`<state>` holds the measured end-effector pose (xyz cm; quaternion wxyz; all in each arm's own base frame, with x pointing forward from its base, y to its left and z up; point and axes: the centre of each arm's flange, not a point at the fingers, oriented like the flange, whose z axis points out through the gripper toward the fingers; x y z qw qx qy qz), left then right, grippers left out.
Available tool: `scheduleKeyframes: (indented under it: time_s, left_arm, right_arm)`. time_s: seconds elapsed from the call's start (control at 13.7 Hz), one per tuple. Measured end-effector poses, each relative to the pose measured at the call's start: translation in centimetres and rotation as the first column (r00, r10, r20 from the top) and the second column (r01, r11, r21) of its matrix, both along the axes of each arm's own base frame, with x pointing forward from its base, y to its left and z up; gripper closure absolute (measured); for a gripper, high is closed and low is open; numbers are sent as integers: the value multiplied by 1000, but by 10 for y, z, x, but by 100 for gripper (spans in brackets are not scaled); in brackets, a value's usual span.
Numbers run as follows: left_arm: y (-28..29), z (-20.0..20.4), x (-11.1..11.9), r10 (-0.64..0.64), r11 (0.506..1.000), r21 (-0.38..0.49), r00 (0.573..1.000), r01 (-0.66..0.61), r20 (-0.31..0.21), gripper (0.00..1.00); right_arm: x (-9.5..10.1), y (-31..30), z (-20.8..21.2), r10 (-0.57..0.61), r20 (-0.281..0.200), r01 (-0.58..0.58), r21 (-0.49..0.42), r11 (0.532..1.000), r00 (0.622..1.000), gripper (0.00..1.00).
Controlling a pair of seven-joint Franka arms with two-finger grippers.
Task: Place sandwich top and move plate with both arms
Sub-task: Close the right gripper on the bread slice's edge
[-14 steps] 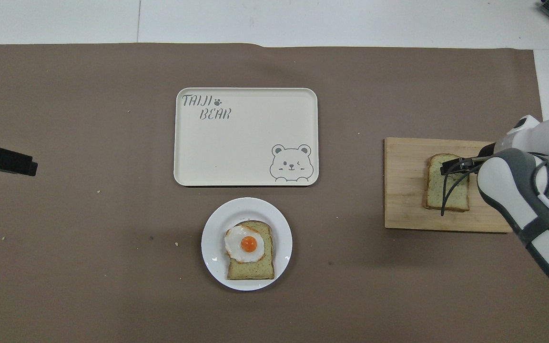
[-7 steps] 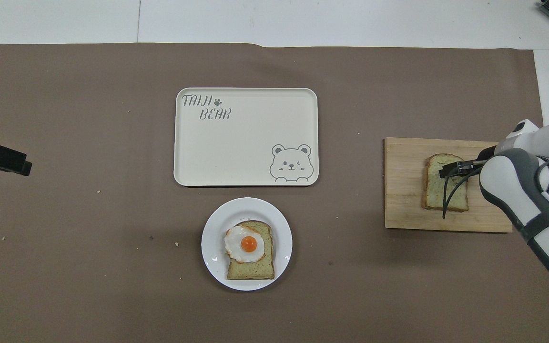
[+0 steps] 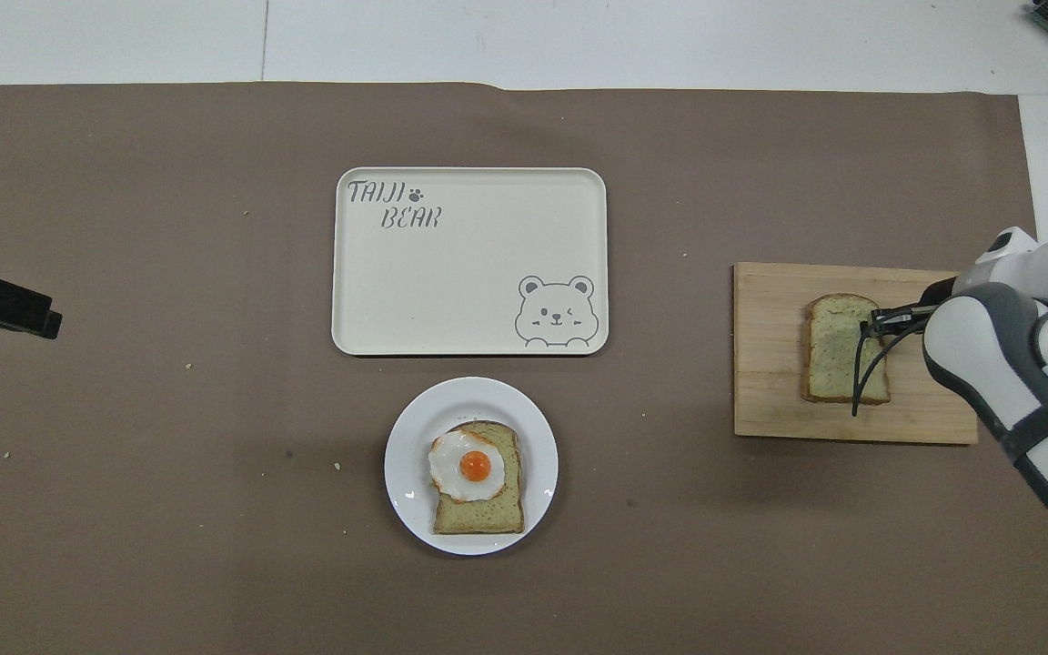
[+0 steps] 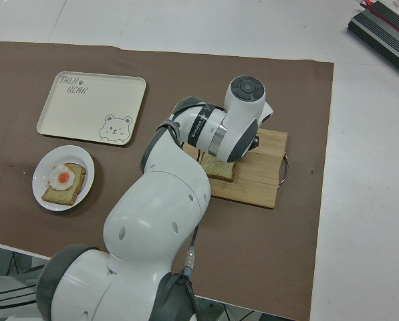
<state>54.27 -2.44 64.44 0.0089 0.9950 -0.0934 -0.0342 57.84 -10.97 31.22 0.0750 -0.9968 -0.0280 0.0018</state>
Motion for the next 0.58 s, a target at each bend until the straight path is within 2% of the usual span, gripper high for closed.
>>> scheduleKeyframes:
  time_s: [0.22, 0.36, 0.58]
  left_arm:
    - [-1, 1, 0, -2, 1000, -1, 1000, 2, 5, 0]
    - [-2, 2, 1, -3, 1000, -2, 1000, 3, 8, 0]
    - [-2, 3, 1, -3, 1000, -2, 1000, 3, 13, 0]
  right_arm:
    - [0, 0, 0, 0, 0, 0, 0, 1000, 1000, 84]
    - [1, 0, 1, 1, 0, -1, 1, 1000, 1000, 87]
    - [5, 2, 6, 10, -20, -10, 11, 1000, 1000, 87]
